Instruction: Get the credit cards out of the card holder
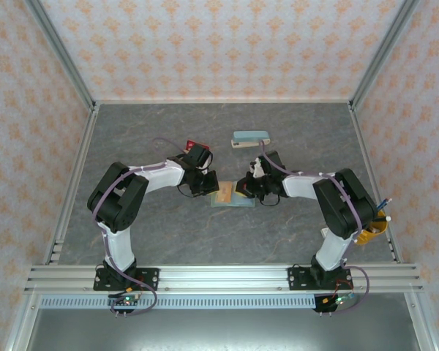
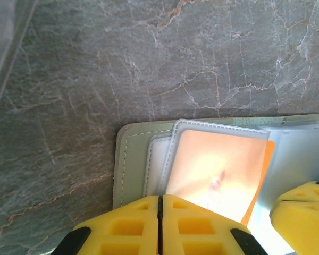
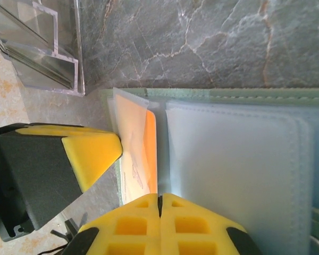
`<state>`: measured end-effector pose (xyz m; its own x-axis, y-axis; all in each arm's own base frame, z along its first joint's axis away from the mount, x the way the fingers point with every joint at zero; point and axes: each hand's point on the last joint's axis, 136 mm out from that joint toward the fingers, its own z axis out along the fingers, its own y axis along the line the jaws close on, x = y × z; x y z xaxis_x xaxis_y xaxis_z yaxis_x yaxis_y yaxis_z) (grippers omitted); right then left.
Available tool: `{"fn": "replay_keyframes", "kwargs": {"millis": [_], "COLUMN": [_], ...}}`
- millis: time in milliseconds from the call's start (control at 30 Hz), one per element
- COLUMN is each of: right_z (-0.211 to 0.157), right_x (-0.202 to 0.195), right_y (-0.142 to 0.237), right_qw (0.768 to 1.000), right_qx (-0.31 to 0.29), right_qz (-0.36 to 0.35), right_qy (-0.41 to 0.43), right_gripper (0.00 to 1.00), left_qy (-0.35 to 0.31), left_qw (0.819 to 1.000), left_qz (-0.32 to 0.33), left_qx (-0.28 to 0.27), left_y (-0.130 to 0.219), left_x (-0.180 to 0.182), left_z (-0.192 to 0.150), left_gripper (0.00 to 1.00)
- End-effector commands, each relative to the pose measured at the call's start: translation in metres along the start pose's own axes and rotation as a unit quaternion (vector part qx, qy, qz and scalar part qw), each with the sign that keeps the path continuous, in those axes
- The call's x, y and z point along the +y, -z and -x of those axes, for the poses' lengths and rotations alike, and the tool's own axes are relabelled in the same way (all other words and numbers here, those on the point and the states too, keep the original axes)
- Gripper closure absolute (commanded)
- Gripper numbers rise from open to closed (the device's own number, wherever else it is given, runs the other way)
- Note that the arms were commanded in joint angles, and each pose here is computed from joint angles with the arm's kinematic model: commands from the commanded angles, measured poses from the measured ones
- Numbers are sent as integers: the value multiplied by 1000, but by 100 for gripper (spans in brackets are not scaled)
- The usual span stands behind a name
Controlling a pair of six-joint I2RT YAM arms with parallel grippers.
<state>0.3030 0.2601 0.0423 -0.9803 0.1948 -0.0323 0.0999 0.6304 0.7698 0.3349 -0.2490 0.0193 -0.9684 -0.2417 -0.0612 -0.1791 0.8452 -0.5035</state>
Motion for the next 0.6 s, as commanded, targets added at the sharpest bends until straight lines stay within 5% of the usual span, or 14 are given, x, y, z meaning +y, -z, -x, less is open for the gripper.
{"fn": "replay_keyframes", "kwargs": {"millis": [0, 100, 567], "right_z": [-6, -9, -4], "right_x": [11, 13, 6], "right_y": [3, -2, -21], "right_qw": [1000, 999, 999], "right_qx": [15, 25, 40], "right_qz": [22, 20, 13], "right_qy": [4, 5, -13], "right_gripper": [90, 82, 85], "left_qy": [26, 32, 35], "left_qw": [994, 993, 991], "left_qz": [98, 101, 109], "left_qx": [47, 54, 61], "left_y": [-11, -16, -19], "left_x": [57, 62, 69], "left_z": [-27, -30, -36], "left_gripper": [91, 91, 93]}}
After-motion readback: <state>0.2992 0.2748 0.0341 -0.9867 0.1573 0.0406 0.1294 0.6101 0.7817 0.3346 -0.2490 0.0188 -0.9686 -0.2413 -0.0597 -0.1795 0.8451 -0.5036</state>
